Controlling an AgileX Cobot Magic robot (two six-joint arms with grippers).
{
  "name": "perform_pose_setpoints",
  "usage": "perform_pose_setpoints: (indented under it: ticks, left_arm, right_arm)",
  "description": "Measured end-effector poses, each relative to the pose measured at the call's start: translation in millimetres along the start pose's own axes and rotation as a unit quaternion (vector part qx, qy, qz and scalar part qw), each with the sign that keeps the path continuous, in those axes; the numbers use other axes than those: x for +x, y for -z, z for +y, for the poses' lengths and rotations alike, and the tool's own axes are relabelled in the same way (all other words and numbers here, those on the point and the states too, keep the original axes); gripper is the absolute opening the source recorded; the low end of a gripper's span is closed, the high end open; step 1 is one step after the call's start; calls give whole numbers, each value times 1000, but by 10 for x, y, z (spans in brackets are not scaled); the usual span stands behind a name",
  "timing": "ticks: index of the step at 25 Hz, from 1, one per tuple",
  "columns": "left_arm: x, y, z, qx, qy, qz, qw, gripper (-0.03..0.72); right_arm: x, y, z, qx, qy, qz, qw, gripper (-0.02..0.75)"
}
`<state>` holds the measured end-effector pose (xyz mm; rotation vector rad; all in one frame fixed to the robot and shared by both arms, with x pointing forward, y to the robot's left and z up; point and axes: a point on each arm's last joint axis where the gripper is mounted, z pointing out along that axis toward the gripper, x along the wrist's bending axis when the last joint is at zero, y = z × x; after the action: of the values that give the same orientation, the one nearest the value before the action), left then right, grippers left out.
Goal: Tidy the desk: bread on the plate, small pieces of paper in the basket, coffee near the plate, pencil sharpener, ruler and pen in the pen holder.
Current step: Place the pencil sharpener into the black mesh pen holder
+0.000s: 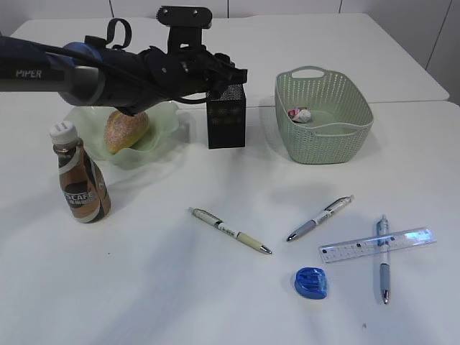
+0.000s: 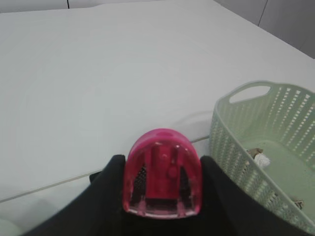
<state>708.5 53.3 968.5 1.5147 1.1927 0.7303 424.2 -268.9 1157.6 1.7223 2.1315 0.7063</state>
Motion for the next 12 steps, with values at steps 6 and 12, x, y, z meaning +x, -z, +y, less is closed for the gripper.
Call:
perform_pose_setpoints:
  ticks: [6, 12]
  left_arm:
    - [1, -5, -11, 1, 0, 0, 1000, 281]
    - [-21, -2, -14, 1, -1, -2, 1000, 281]
  right_arm:
    - [2, 0, 0, 0, 0, 1, 1000, 449]
    - [4, 0, 1, 0, 0, 2, 1000, 449]
